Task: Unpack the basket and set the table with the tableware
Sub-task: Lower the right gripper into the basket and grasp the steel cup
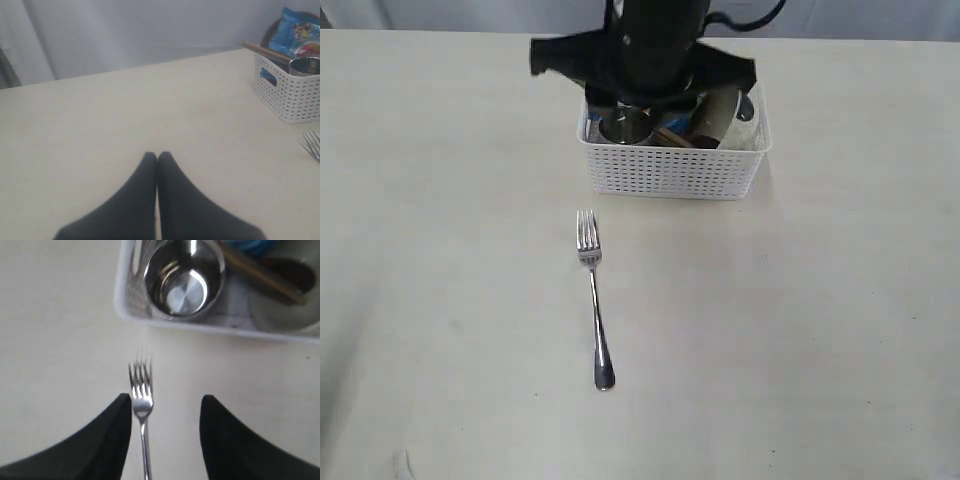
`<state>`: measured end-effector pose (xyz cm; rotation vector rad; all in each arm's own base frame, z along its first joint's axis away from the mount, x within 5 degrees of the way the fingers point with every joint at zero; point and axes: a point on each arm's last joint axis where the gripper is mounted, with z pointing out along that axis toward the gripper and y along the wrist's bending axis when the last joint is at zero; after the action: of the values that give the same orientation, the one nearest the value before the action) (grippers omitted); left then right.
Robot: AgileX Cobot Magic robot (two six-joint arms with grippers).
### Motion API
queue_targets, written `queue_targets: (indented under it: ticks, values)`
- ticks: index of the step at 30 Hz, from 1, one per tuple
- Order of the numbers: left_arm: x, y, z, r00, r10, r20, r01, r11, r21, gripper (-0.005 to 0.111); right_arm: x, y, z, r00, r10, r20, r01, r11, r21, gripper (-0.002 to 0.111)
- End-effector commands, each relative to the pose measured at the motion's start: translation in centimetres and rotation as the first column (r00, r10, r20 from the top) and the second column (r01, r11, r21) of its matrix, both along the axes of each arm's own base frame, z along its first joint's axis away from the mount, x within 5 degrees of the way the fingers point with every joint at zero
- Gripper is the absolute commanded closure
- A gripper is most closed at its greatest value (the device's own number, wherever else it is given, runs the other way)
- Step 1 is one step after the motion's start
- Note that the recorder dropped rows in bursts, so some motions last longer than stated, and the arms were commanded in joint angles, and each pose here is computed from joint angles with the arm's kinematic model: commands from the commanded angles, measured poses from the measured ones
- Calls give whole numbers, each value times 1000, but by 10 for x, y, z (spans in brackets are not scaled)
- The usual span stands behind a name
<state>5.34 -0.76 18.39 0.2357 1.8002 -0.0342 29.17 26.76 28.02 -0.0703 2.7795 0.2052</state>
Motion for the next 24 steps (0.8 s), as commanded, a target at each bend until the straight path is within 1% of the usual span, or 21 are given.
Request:
queue_targets:
  ticks: [1, 7, 19, 24]
  values:
    - [0, 0, 0, 1000, 1, 9, -1, 1000, -11, 107, 23, -25, 10, 997, -81, -9, 81, 996, 34, 66]
    - [0, 0, 0, 1000, 1, 9, -1, 1000, -11, 107, 44, -32, -20, 994, -46, -95, 49, 998, 31, 66]
    - [0, 0, 0, 1000, 1, 9, -1, 1000, -11, 107, 70, -15, -76, 997, -26, -71, 30, 998, 57, 66]
    - [0, 0, 0, 1000, 1, 9, -1, 1000, -11, 107, 77, -15, -87, 997, -32, -74, 36, 998, 44, 66]
